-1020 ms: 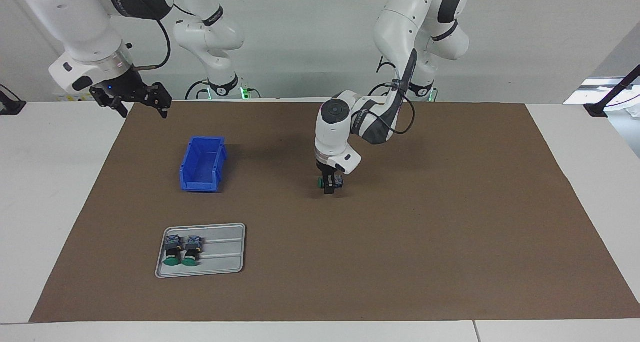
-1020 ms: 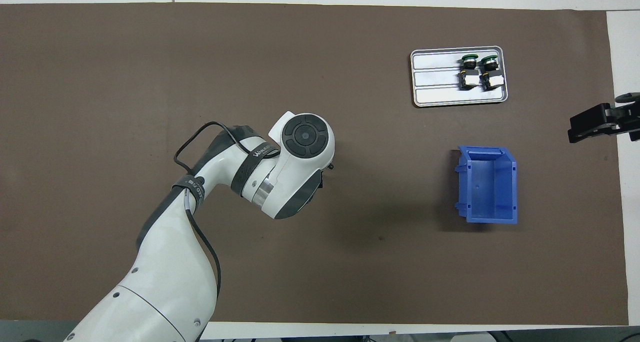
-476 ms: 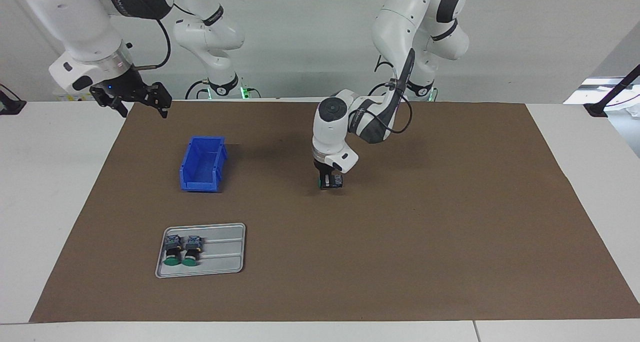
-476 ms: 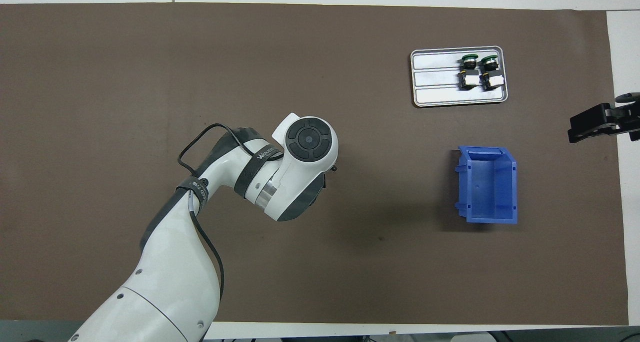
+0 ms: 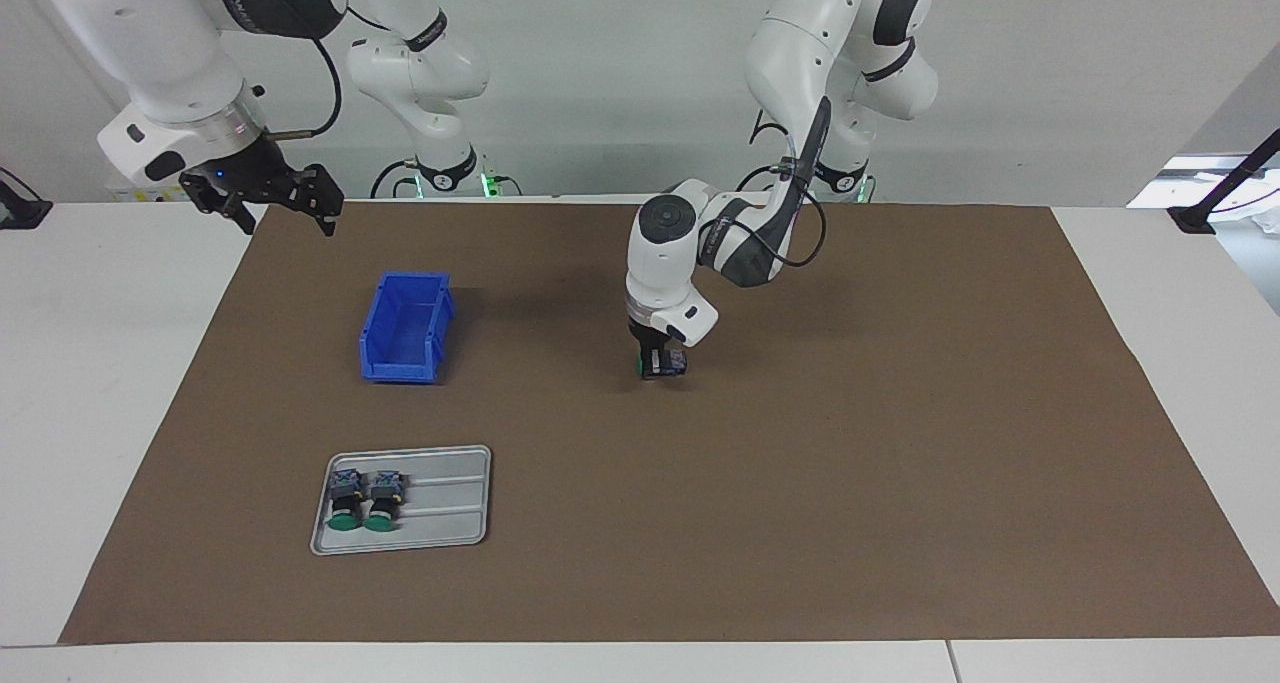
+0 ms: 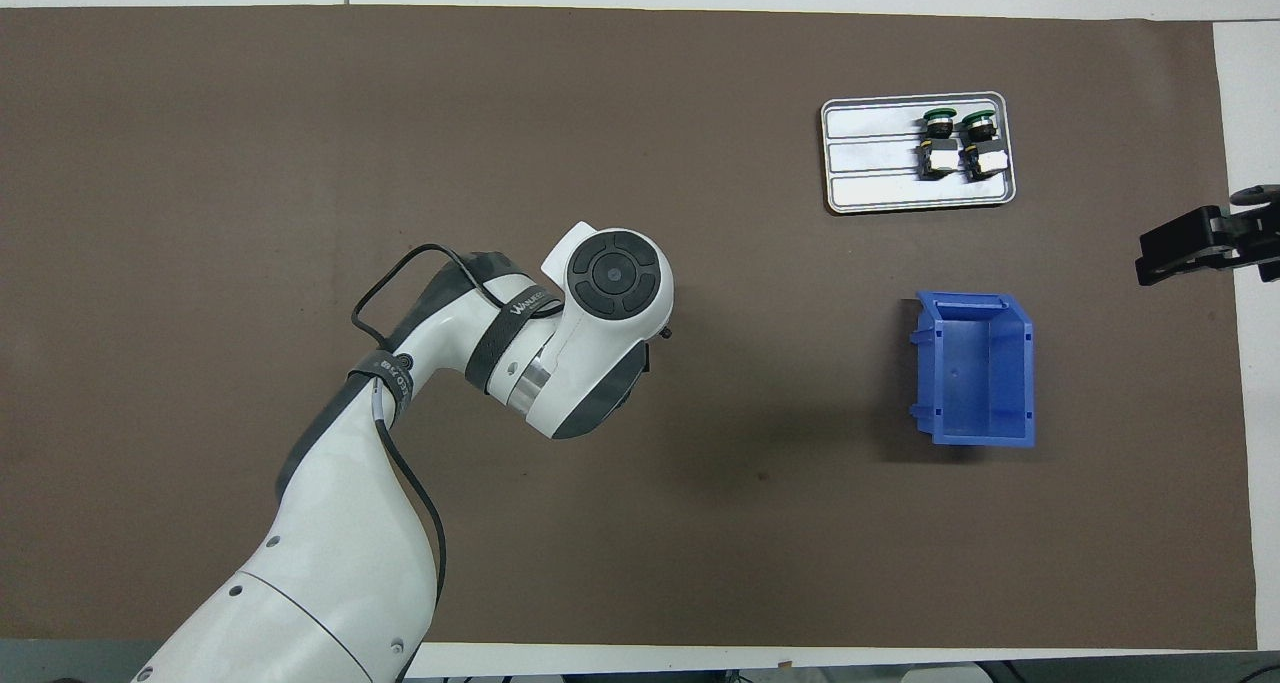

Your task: Place and press button with both arms

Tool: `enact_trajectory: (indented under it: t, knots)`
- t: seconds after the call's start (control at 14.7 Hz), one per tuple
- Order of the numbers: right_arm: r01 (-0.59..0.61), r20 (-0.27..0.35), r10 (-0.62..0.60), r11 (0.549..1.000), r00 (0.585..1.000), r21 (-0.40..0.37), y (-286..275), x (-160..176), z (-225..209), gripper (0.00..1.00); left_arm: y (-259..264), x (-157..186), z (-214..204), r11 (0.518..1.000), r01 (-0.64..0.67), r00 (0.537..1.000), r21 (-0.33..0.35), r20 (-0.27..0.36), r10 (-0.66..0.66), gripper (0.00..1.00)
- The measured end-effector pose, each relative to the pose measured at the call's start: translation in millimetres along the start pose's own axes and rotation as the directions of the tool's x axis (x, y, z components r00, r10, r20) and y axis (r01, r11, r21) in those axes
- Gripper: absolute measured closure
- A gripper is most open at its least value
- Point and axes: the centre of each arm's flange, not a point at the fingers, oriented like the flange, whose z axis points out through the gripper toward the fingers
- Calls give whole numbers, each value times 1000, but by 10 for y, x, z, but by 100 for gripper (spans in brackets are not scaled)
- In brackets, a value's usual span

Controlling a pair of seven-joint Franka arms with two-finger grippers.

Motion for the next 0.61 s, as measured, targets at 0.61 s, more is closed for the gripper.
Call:
enact_trajectory:
  t: [0.61]
  knots:
    - [0,0,0,1000,1000,0,0,0,0,1,111,535,-804,999,-38,998,-6,47,38,67]
